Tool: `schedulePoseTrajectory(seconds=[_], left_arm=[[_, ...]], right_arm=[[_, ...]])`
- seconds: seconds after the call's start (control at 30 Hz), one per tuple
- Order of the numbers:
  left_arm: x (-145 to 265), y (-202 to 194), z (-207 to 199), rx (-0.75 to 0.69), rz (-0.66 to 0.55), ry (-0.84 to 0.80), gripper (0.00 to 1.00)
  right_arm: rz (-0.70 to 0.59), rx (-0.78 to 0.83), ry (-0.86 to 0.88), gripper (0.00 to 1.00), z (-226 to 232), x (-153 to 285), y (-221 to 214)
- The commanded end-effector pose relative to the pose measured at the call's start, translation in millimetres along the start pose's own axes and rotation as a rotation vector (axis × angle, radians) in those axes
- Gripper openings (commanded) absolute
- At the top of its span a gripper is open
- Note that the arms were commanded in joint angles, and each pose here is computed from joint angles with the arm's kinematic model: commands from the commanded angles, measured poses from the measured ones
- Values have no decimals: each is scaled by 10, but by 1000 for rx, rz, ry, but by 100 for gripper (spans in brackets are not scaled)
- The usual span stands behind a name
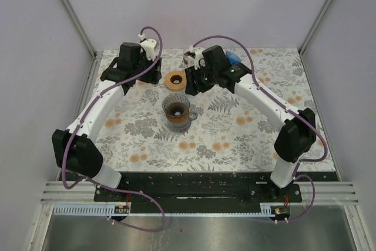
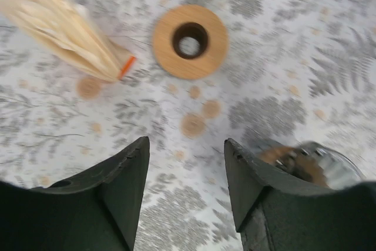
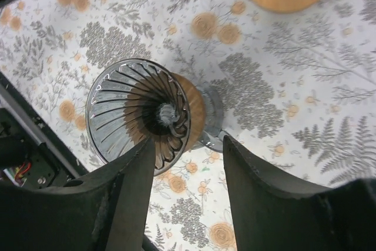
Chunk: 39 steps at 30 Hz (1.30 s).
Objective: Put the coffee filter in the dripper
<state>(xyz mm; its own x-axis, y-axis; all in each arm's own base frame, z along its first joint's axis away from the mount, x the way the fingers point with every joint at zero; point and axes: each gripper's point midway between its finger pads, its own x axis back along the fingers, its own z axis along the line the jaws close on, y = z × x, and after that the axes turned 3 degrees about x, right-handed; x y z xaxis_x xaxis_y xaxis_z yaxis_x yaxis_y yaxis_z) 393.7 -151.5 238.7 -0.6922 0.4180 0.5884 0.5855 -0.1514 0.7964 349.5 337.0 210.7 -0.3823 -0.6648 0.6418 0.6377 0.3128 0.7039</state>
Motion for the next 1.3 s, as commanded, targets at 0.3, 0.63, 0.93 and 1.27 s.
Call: schedulePoseTrajectory(seconds=[0.3, 0.63, 0.93, 1.27], left_arm=[[-631, 543, 1385, 87, -100, 480, 41], [-1096, 589, 1637, 86, -99, 529, 34], [-1281, 406, 1881, 209, -58, 561, 31], [-1437, 435, 1915, 250, -77, 510, 31]], right_arm=[[-117, 81, -240, 59, -419, 352, 195], [-67, 59, -292, 58, -713, 267, 39], [-49, 46, -304, 58, -837, 224, -12], [-30, 39, -303, 58, -870, 183, -72]])
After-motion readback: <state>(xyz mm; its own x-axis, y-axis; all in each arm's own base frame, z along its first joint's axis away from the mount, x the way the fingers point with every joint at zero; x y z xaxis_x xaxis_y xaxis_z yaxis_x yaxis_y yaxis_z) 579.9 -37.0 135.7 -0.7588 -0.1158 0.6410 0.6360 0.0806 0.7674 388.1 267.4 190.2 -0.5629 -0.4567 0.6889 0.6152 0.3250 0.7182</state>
